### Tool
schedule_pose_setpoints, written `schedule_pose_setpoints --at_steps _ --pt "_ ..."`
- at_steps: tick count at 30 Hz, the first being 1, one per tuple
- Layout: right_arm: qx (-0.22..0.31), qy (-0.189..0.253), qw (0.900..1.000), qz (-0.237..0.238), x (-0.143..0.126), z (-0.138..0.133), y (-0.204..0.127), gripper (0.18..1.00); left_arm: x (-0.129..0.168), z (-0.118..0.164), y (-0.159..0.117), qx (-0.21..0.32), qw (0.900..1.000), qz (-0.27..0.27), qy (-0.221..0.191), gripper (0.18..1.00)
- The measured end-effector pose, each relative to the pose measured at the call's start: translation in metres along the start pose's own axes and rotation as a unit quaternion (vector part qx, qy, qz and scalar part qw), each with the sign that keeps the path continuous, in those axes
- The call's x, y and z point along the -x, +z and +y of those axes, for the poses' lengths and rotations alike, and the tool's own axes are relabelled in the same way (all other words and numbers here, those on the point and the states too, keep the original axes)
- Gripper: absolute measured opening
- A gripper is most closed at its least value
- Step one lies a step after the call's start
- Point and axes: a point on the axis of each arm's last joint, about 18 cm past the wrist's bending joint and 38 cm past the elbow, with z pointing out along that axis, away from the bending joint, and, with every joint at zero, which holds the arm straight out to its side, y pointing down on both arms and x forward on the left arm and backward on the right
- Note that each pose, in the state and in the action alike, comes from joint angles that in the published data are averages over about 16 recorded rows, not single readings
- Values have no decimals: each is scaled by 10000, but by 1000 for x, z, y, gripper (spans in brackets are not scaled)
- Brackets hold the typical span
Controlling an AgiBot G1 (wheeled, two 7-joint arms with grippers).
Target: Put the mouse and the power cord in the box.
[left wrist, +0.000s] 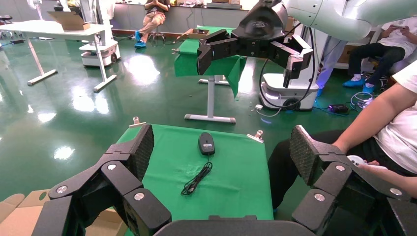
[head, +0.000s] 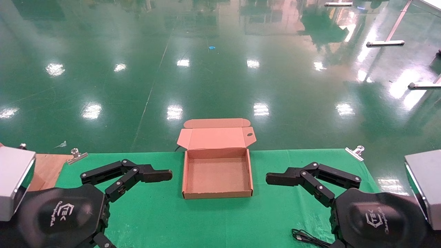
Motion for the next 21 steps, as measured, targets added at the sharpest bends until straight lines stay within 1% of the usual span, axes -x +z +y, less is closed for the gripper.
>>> schedule_pose_setpoints --at_steps 21 --pt "0 0 10000 2 0 0 0 1001 0 0 0 0 10000 1 0 1001"
